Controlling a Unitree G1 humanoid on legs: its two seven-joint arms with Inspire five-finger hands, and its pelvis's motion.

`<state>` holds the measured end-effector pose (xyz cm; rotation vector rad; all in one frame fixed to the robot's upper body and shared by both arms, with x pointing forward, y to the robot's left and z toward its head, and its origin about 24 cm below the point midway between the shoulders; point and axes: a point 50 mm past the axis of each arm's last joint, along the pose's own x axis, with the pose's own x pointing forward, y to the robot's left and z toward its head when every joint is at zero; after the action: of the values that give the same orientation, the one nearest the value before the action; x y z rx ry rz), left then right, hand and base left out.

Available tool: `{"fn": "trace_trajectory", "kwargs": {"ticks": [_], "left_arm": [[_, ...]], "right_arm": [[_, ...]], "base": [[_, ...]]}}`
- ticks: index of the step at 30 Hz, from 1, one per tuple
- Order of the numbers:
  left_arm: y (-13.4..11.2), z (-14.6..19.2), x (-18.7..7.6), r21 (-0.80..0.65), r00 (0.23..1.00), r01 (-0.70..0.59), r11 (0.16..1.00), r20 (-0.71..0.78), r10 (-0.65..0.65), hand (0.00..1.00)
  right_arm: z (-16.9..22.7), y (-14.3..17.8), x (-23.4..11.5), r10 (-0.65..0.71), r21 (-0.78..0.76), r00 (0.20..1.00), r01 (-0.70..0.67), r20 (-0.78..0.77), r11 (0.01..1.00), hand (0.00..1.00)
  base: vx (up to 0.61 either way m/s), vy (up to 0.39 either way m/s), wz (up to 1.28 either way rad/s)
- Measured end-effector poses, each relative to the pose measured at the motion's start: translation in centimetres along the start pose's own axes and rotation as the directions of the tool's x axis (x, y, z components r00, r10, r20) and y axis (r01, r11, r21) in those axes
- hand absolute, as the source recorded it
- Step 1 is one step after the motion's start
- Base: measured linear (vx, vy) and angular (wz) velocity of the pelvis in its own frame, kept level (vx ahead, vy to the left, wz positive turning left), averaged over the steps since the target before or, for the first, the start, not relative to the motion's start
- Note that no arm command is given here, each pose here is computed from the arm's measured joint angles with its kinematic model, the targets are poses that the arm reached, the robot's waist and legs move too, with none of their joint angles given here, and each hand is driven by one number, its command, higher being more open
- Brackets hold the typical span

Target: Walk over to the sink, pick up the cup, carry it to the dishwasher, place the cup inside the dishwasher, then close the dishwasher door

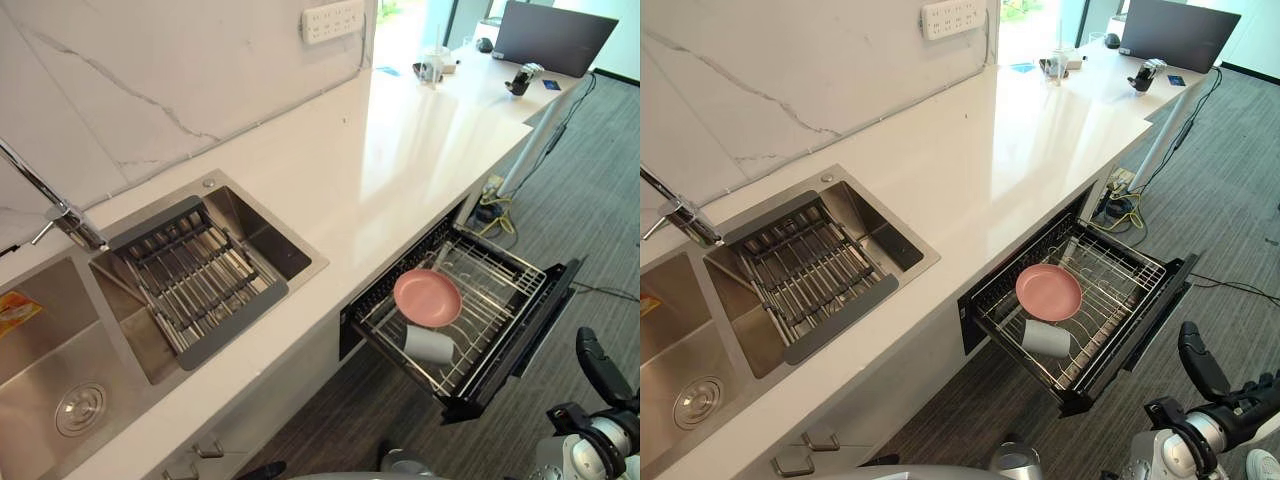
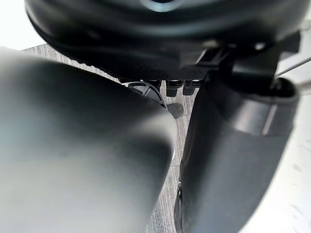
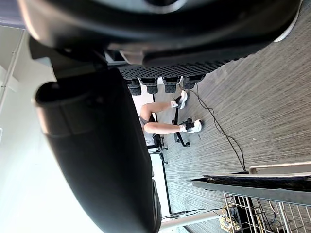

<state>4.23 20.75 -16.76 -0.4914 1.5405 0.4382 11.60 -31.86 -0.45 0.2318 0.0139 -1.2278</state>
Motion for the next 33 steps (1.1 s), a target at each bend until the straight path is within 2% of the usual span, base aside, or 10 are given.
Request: {"fn": "trace_trajectory", "kwargs": {"ticks": [8,12,23,26,33], "left_arm": [[0.0,-0.2,0.0,0.002,1.0,-0.014,1.0,-0.016,0.014,1.0],[0.0,-0.1,0.0,0.019,1.0,-0.02,1.0,-0.019,0.02,1.0],[-0.9,0.2,-0.1,0.075,0.999,-0.034,0.997,-0.031,0.037,1.0],[-1.2,0.5,-0.2,0.1,0.999,-0.042,0.994,-0.029,0.045,1.0],[-1.6,0.8,-0.6,0.141,0.999,-0.029,0.99,-0.023,0.032,1.0]], "right_arm": [[-0.4,0.4,-0.2,0.042,-0.01,0.999,-0.043,-0.02,0.999,1.0],[-0.8,0.4,-0.2,0.058,-0.116,0.997,-0.062,-0.042,0.991,1.0],[-3.7,0.9,-0.9,0.121,-0.203,0.977,-0.156,-0.179,0.967,1.0],[-3.8,1.1,-1.0,0.121,-0.264,0.977,-0.164,-0.174,0.951,1.0],[-4.0,1.0,-1.0,0.072,-0.3,0.98,-0.126,-0.185,0.946,1.0]], "base": [[-0.02,-0.004,0.04],[-0.02,-0.001,0.18],[0.0,0.0,0.27],[0.01,0.002,0.28],[-0.01,-0.001,0.15]]}}
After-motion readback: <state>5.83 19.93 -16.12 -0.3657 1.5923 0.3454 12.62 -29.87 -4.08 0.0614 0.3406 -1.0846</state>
